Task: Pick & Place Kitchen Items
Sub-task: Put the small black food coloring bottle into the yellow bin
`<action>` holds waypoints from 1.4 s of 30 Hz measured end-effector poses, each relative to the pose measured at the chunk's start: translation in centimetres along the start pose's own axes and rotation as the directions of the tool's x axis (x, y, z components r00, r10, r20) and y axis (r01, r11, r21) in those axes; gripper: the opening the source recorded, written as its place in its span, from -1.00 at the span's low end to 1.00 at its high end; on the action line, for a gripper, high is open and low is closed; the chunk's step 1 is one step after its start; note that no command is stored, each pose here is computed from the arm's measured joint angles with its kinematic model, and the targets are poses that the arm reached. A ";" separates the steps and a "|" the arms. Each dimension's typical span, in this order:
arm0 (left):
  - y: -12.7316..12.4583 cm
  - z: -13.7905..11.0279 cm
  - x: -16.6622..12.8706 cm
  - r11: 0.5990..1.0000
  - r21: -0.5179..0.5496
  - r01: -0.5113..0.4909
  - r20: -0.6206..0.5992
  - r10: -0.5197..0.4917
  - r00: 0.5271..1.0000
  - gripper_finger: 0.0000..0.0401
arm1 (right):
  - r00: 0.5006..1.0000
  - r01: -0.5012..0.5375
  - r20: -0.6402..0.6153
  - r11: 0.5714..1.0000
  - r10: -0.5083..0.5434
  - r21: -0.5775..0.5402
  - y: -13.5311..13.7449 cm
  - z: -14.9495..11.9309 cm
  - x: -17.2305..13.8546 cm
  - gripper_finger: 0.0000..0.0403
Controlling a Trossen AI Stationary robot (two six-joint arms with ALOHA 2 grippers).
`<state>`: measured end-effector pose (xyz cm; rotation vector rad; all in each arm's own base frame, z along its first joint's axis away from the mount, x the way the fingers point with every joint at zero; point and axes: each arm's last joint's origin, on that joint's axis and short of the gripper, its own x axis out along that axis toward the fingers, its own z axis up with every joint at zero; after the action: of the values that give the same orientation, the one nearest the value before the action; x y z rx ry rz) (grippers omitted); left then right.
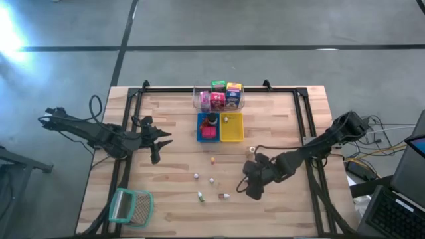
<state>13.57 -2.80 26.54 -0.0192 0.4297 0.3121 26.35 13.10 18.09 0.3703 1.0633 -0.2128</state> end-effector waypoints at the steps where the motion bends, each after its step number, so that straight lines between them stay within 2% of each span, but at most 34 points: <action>1: 0.0 0.0 0.0 1.000 0.000 0.000 0.000 0.000 1.000 -0.36 | 1.000 0.002 0.005 1.000 -0.002 0.000 0.0 0.0 0.0 -0.27; 8: 0.0 0.0 0.0 1.000 0.000 0.000 0.000 0.000 1.000 -0.36 | 1.000 0.023 0.005 1.000 -0.022 -0.007 0.1 -0.1 0.9 -0.34; 14: 0.0 0.0 0.0 1.000 0.000 0.000 0.000 0.000 1.000 -0.36 | 0.996 0.074 -0.043 0.997 -0.074 -0.014 0.0 -0.7 3.2 -0.27; 22: 0.0 0.0 0.0 1.000 0.001 0.000 -0.001 0.000 1.000 -0.36 | 0.996 0.072 -0.043 0.997 -0.072 0.005 0.1 -0.7 3.4 -0.23; 42: 0.0 0.0 0.0 1.000 0.000 0.000 0.000 0.000 1.000 -0.36 | 0.997 0.066 -0.029 0.997 -0.065 0.041 -0.1 -0.4 3.0 -0.54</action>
<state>13.57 -2.81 26.54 -0.0192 0.4300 0.3119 27.47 13.20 15.23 0.3772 1.1005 -0.2894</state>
